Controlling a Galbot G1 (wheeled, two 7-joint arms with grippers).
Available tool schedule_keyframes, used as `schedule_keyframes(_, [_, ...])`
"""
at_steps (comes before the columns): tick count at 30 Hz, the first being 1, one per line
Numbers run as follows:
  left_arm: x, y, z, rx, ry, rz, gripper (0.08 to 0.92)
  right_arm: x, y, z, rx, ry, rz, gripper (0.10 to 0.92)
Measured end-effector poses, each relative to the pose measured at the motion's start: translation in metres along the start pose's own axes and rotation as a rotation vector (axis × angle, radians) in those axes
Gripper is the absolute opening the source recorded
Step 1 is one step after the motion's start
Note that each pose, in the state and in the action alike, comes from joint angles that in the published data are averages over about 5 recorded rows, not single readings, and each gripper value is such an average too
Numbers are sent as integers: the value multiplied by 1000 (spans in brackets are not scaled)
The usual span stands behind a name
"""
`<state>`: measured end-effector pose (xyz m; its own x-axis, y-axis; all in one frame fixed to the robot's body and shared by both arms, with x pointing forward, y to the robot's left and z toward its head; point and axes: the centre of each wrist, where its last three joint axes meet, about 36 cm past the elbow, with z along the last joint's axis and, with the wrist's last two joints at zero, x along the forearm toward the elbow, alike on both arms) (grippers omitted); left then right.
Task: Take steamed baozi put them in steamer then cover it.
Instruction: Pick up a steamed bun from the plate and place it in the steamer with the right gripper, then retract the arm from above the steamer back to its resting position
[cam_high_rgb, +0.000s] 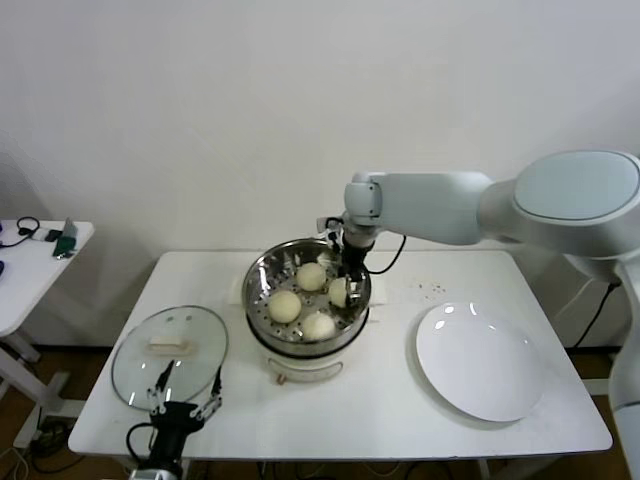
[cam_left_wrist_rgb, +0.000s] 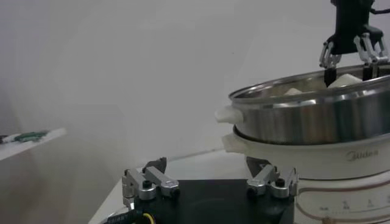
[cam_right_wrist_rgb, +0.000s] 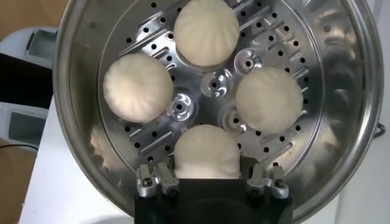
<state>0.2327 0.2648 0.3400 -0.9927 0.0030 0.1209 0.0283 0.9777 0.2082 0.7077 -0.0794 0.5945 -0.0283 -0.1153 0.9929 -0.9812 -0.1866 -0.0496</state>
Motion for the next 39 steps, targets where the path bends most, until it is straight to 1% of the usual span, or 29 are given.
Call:
schedule_keyframes(2, [0,0,0,0,-1,1,823,-1,1,-1,0,-3,2,789])
schedule_keyframes(5, [-1,0,0,-1,-2,1,823,0,2,-1,1,-8,4,818])
schedule_keyframes(10, [-3,0,-2,-3,-5,1,823,8,3,0,1,-20,11,822])
schedule_keyframes(14, [-5,1,-3,-6,-7,1,823,22,3,3,-4,-39,22,823])
schedule_keyframes(20, [-7,-1,-1,-16,-7,3,823,57,8,17,-12,-112,70,823])
schedule_keyframes(25, [-8,0,0,-38,-13,-4,823,77,21,45,5,-216,168,823])
schedule_keyframes(29, [-10,-1,-4,-54,-27,-4,823,80,37,72,30,-324,296,823])
schedule_keyframes(33, [-13,-2,-10,-72,-45,-6,823,68,61,98,31,-449,436,823])
schedule_keyframes(39, [-13,-3,-20,-94,-65,-4,823,34,102,131,-27,-639,625,823])
